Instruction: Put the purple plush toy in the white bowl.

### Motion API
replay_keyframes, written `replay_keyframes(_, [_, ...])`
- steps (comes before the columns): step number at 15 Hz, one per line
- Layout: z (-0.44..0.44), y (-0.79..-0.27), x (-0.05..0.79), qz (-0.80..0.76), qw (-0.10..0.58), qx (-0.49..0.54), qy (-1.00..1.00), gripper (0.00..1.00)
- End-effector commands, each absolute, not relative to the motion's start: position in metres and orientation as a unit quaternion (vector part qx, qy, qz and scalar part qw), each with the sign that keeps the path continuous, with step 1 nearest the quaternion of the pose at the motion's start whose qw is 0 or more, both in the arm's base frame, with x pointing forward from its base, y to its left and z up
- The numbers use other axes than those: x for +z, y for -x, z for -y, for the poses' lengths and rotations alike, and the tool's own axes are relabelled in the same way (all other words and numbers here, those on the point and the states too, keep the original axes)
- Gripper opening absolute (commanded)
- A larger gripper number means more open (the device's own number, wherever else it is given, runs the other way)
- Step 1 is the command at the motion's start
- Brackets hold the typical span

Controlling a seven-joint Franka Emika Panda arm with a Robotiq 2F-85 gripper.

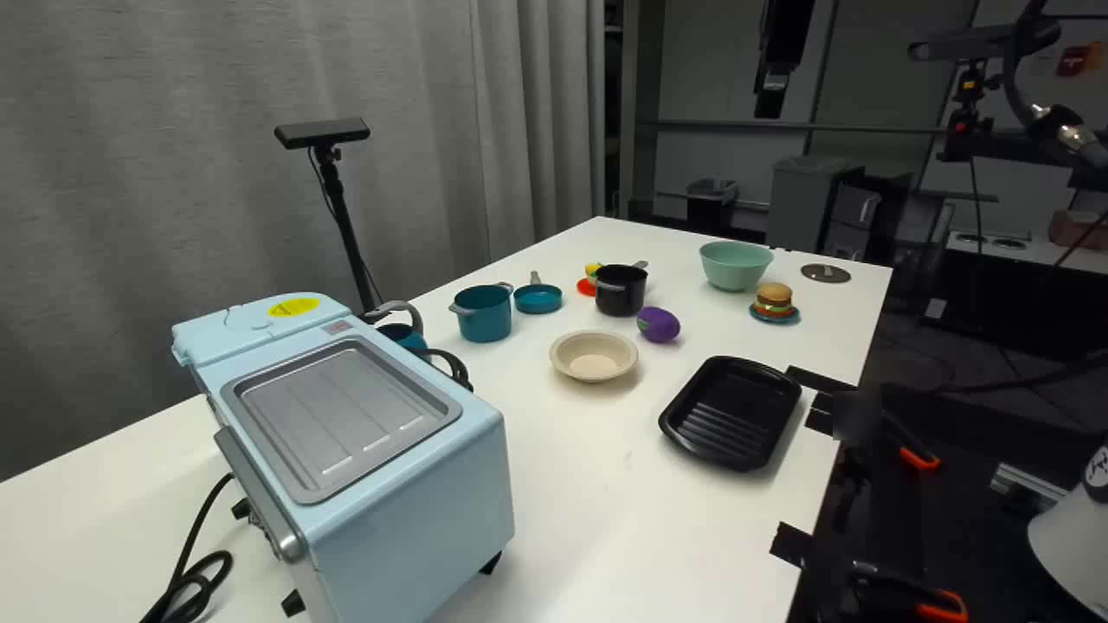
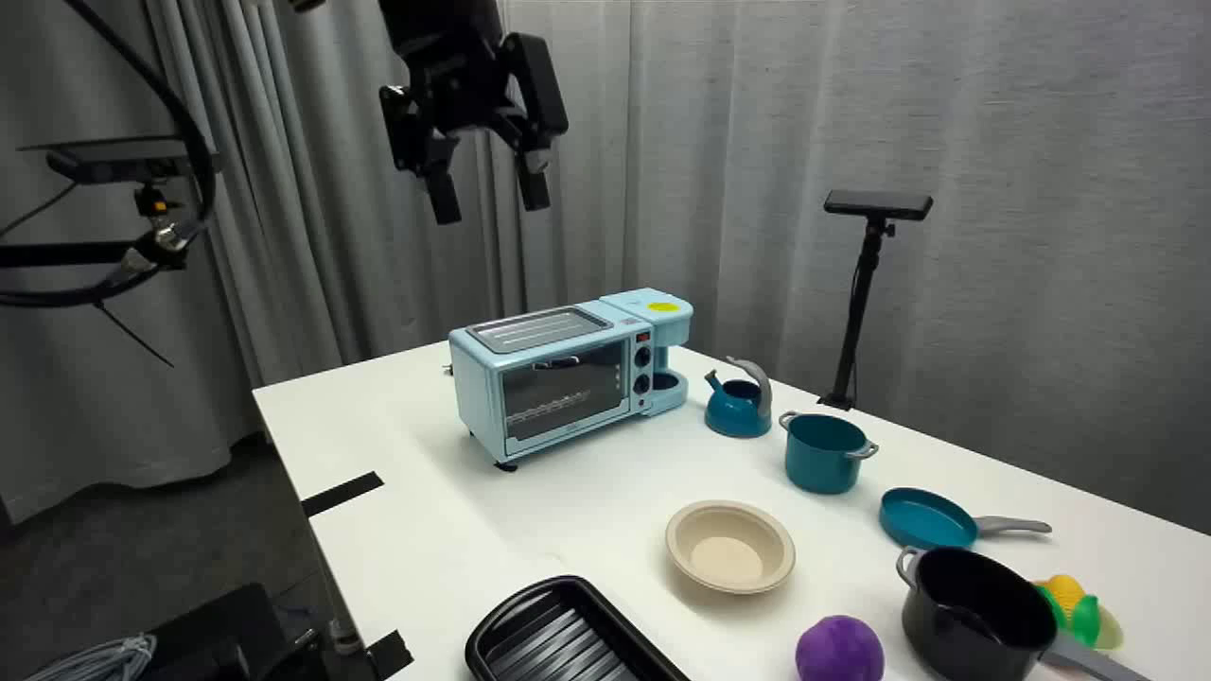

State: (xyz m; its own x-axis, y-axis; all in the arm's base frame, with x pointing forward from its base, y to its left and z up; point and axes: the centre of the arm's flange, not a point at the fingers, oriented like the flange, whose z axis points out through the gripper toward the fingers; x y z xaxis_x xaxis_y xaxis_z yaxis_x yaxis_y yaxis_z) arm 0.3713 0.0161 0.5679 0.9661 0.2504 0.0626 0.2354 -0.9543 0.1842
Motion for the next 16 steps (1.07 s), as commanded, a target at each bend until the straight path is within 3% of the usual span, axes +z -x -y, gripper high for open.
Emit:
replay_keyframes(1, [-0.016, -0.372, 0.567, -0.123, 0.088, 0.042, -0.988, 1.0])
replay_keyframes(11, [-0.016, -0.372, 0.567, -0.123, 0.088, 0.042, -0.988, 1.0])
replay_keyframes(16, [0.022, -0.42, 0.53, -0.113, 0.069, 0.042, -0.99, 1.0])
